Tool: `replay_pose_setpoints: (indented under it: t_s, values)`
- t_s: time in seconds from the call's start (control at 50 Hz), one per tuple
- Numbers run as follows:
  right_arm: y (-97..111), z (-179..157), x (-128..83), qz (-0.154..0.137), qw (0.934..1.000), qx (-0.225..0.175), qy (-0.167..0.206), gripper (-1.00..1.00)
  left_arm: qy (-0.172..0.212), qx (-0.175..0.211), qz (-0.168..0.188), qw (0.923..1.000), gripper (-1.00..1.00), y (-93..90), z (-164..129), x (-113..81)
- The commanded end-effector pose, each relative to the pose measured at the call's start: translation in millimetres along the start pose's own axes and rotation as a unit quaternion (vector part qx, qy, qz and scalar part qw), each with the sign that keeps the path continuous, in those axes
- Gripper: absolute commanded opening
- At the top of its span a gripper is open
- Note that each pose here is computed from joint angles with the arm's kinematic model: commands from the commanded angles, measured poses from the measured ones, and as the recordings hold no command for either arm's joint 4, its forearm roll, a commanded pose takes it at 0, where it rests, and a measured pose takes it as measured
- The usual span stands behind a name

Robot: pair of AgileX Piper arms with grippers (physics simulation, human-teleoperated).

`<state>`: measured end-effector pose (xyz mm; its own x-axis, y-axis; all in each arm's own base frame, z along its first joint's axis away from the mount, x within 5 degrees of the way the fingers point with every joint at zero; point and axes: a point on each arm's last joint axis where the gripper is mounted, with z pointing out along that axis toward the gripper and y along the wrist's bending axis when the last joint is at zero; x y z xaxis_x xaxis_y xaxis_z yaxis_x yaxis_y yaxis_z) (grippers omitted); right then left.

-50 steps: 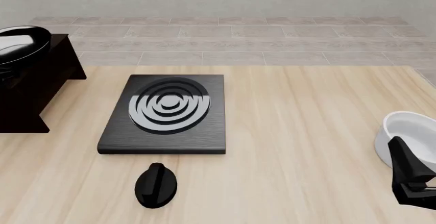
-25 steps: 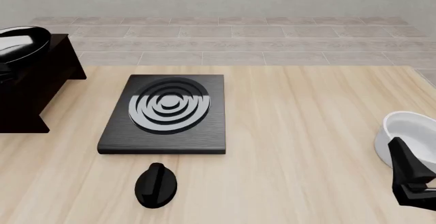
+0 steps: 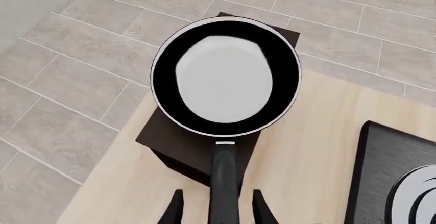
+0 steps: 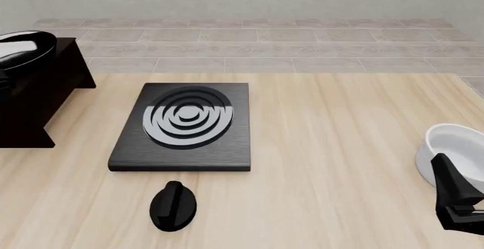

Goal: Put the frying pan on top of the cabinet.

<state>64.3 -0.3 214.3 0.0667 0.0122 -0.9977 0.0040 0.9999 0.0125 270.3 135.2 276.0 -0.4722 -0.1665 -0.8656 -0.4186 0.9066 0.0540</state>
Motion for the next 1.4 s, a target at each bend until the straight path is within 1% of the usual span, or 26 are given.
replay_pose_setpoints:
  t_s: [0.02, 0.14, 0.3, 0.38, 0.7, 0.92, 0.96, 1.12, 1.14, 1.18, 1.22, 1.26, 1.32, 1.34, 1.38, 1.4]
  values:
    - [0, 0, 0, -0.001, 1.0, -0.001, 0.0, 1.0, -0.006, -0.001, 0.005, 1.0, 1.0, 0.7, -11, -6.2]
    - [0, 0, 0, -0.001, 1.0, -0.001, 0.0, 1.0, -0.013, -0.001, 0.01, 0.9999, 1.0, 0.4, -22, -10.5]
    - [0, 1, 0, 0.0, 1.0, -0.002, 0.0, 1.0, -0.017, -0.006, 0.013, 0.9998, 1.0, 3.8, -30, -11.7]
    - [0, 1, 0, 0.0, 1.0, -0.002, 0.0, 1.0, -0.018, -0.004, 0.014, 0.9997, 1.0, 2.2, -34, -11.7]
    - [0, 1, 0, 0.002, 1.0, -0.001, 0.0, 1.0, -0.015, 0.001, 0.022, 0.9996, 1.0, -1.0, -46, -8.1]
    - [0, 0, 0, 0.005, 1.0, 0.0, 0.0, 1.0, -0.013, 0.007, 0.034, 0.9993, 1.0, -4.4, -59, -2.7]
    - [0, 0, 0, 0.005, 1.0, 0.0, 0.0, 1.0, -0.016, 0.012, 0.038, 0.9991, 1.0, -7.2, -66, -2.4]
    - [0, -1, 0, 0.006, 1.0, 0.0, 0.0, 1.0, -0.019, 0.013, 0.039, 0.999, 1.0, -7.9, -88, 0.6]
    - [0, -1, 0, 0.006, 1.0, 0.0, 0.0, 1.0, -0.024, 0.017, 0.047, 0.9985, 1.0, -9.6, -94, 1.1]
    - [0, -1, 0, 0.007, 1.0, -0.001, -0.001, 1.0, -0.024, 0.023, 0.044, 0.9985, 1.0, -12.2, -100, 0.5]
    - [0, -2, 0, 0.007, 1.0, -0.001, -0.001, 1.0, -0.029, 0.02, 0.039, 0.9986, 1.0, -10.7, -107, -2.8]
    - [0, -2, 0, 0.007, 1.0, -0.001, -0.001, 1.0, -0.035, 0.02, 0.045, 0.9982, 1.0, -10.6, -115, -3.2]
    - [0, -3, 0, 0.007, 1.0, -0.001, -0.002, 1.0, -0.033, 0.017, 0.039, 0.9985, 1.0, -8.9, -118, -3.6]
    - [0, -3, 0, 0.007, 1.0, -0.001, -0.002, 1.0, -0.039, 0.015, 0.044, 0.9982, 1.0, -8.3, -123, -3.8]
    - [0, -3, 0, 0.007, 1.0, -0.001, -0.002, 1.0, -0.041, 0.011, 0.037, 0.9984, 1.0, -6.2, -130, -5.7]
    - [0, -3, 0, 0.007, 1.0, -0.002, -0.002, 1.0, -0.046, 0.011, 0.04, 0.9981, 1.0, -6.0, -136, -6.6]
